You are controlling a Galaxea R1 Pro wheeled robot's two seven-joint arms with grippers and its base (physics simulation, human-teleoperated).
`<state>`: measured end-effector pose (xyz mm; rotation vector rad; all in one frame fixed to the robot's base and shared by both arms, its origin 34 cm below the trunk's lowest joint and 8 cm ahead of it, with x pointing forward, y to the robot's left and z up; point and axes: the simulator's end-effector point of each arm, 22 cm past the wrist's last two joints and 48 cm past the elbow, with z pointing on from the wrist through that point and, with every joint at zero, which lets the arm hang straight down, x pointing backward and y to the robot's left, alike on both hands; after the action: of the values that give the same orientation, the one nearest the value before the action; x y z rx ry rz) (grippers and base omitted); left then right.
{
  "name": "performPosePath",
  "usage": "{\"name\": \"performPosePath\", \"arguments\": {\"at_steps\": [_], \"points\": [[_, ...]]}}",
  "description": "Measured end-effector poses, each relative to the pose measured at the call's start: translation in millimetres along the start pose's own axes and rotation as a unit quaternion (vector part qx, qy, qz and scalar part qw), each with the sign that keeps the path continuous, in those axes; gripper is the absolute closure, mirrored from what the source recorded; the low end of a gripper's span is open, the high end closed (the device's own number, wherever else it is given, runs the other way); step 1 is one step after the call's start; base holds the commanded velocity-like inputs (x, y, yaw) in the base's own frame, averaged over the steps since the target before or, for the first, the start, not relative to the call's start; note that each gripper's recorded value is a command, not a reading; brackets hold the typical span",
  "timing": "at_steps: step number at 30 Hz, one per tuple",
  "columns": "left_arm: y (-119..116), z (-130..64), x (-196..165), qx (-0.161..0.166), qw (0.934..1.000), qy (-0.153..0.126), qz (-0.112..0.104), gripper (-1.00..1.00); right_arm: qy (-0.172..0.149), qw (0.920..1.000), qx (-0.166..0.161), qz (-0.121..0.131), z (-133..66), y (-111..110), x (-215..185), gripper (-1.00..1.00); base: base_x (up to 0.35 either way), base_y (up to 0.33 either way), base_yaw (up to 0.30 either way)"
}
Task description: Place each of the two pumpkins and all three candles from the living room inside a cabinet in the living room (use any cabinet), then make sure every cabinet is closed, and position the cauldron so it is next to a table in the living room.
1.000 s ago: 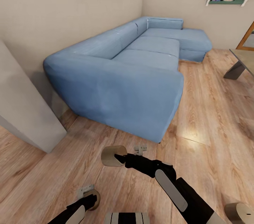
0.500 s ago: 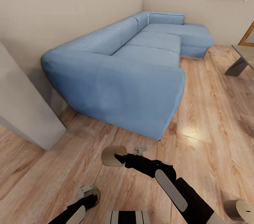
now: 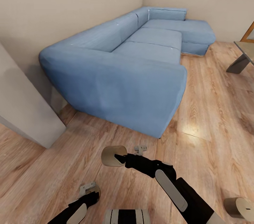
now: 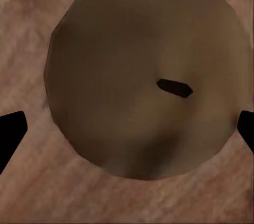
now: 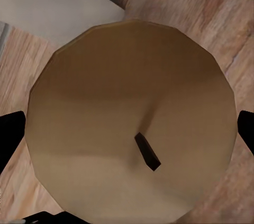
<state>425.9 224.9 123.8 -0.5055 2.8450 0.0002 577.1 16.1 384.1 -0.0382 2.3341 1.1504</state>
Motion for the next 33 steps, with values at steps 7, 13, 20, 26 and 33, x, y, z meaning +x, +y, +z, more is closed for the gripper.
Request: {"name": "performPosePath", "arguments": {"at_steps": [7,13,20,26,33], "points": [[0.2,0.0,0.1,0.0,1.0,0.0,0.0,-1.0,0.0,1.0,0.0,0.0,-0.2,-0.3,0.0,1.0,0.0,0.0,0.0],[0.2,0.0,0.1,0.0,1.0,0.0,0.001,-1.0,0.0,1.0,0.0,0.0,-0.1,-0.1,-0.1,1.0,0.004,0.0,0.0],[-9.3,1.1,6.6,0.032,0.9995,0.007,-0.002,-1.0,0.0,1.0,0.0,0.001,0.0,0.2,0.1,1.0,0.101,0.022,0.0],[-9.5,1.7,8.5,0.038,0.9992,0.01,-0.004,-1.0,0.0,1.0,0.0,0.001,0.1,0.2,0.0,1.0,0.007,0.001,0.0],[-15.3,0.3,3.6,0.044,0.999,0.005,-0.008,-1.0,0.0,1.0,0.0,0.001,0.0,0.3,0.1,1.0,0.089,0.029,0.0]]}}
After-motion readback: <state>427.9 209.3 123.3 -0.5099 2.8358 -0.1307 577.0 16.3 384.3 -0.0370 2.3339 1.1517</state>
